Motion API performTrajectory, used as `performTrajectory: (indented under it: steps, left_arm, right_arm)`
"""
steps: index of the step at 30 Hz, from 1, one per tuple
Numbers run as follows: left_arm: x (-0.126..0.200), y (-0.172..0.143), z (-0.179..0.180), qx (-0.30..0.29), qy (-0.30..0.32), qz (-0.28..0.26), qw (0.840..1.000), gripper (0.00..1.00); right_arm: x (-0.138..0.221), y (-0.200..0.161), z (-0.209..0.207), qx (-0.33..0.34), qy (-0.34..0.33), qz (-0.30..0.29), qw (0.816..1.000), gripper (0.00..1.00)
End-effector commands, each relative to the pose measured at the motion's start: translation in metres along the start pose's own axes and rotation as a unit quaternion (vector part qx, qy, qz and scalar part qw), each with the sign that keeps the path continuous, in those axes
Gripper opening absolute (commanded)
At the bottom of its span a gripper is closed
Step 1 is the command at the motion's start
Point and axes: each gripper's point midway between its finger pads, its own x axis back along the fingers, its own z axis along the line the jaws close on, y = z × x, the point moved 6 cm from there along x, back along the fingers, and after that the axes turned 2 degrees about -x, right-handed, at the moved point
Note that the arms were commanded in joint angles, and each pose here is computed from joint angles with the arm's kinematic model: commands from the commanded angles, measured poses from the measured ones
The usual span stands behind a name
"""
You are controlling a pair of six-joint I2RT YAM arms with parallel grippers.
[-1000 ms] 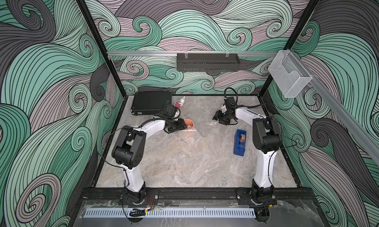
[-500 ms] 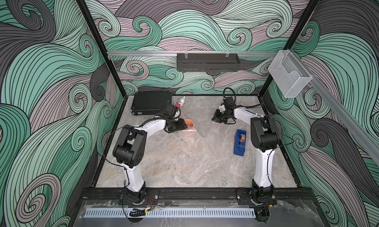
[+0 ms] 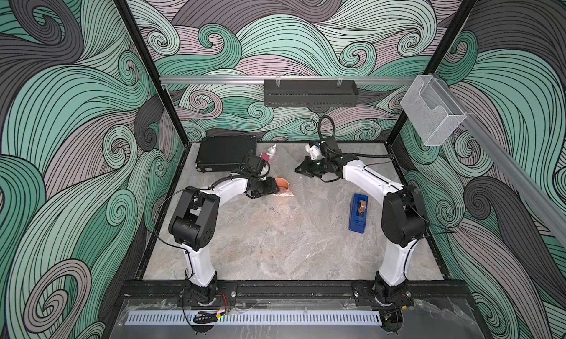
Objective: Wrap mugs in bubble wrap
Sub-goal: Wrap the mug in bubble wrap.
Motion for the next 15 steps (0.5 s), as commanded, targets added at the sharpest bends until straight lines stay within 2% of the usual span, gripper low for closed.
performTrajectory:
  steps: [1, 7, 15]
  left_arm:
    - [-0.006, -0.002, 0.008, 0.004, 0.019, 0.017, 1.0, 0.59]
    - [-0.005, -0.001, 0.007, 0.004, 0.016, 0.016, 1.0, 0.59]
    - [0.009, 0.0, 0.0, 0.004, 0.002, -0.003, 1.0, 0.57]
  right_arm:
    - [-0.013, -0.015, 0.014, 0.013, 0.016, 0.03, 0.999, 0.0]
    - [-0.055, -0.036, 0.025, 0.027, 0.023, 0.073, 0.997, 0.0]
    - [-0.087, -0.055, -0.006, 0.012, -0.03, 0.107, 0.994, 0.0]
